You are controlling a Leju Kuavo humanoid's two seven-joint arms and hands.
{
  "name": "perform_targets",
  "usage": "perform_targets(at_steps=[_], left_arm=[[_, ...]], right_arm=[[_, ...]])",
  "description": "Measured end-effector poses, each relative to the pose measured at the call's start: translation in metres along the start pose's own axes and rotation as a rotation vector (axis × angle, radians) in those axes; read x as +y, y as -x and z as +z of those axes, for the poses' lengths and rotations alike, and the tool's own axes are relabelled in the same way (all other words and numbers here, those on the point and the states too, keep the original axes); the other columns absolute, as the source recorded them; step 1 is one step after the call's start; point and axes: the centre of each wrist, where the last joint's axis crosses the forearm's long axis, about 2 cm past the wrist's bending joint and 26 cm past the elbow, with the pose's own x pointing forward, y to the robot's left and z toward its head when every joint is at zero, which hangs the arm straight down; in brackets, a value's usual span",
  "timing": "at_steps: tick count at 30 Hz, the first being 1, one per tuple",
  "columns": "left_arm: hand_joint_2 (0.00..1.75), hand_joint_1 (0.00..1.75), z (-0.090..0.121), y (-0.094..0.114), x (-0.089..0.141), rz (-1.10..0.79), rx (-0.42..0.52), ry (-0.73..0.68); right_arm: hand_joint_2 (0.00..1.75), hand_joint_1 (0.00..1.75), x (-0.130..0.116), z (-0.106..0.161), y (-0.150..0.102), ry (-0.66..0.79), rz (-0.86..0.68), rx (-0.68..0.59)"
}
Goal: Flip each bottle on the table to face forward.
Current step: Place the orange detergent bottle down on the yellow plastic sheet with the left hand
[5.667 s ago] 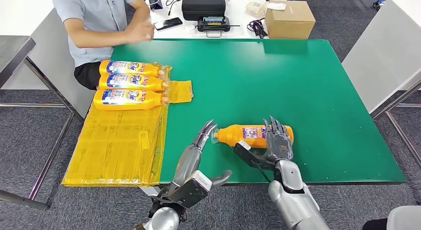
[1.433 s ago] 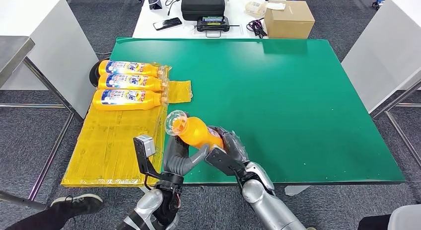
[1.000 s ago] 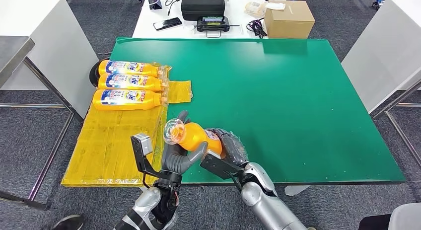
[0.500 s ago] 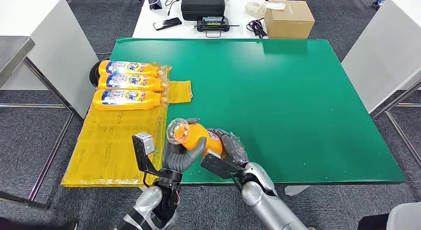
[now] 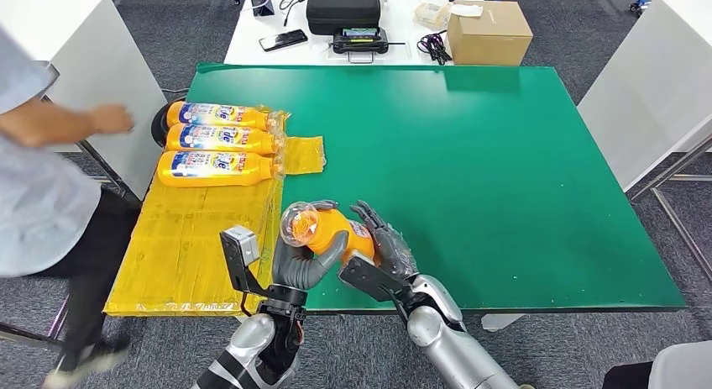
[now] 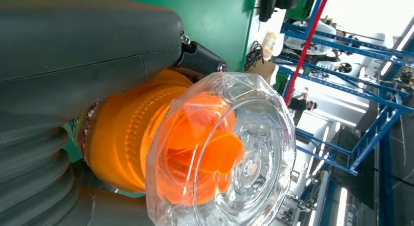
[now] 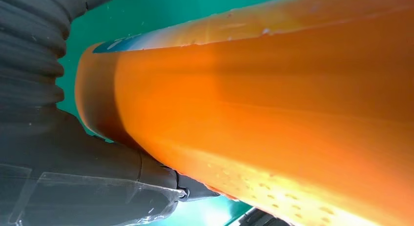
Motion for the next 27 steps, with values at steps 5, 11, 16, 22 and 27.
perform_targets(at_steps=[5, 11, 16, 22, 27], left_arm=[[1.75, 1.75, 0.0, 0.0, 0.0, -0.015, -0.01, 0.0], [1.75, 1.75, 0.0, -0.002, 0.003, -0.28, -0.098, -0.056], [1.75, 1.75, 0.001, -0.001, 0.012, -0.646, -0.232, -0.044], [1.75, 1.75, -0.001, -0.011, 0.026, -1.2, -0.44, 0.033], [1.75, 1.75, -0.003, -0.022, 0.04, -1.342, -0.449, -0.046]], right_arm=[[1.75, 0.0, 0.0, 0.0, 0.0, 0.005, -0.004, 0.002], [1.75, 0.0, -0.002, 0.012, 0.009, 0.06, -0.002, 0.038], [1.75, 0.0, -0.006, 0.034, 0.023, 0.107, 0.016, 0.088], [1.75, 0.0, -0.012, 0.048, 0.028, 0.139, 0.052, 0.113], [1.75, 0.0, -0.016, 0.056, 0.027, 0.165, 0.055, 0.123]])
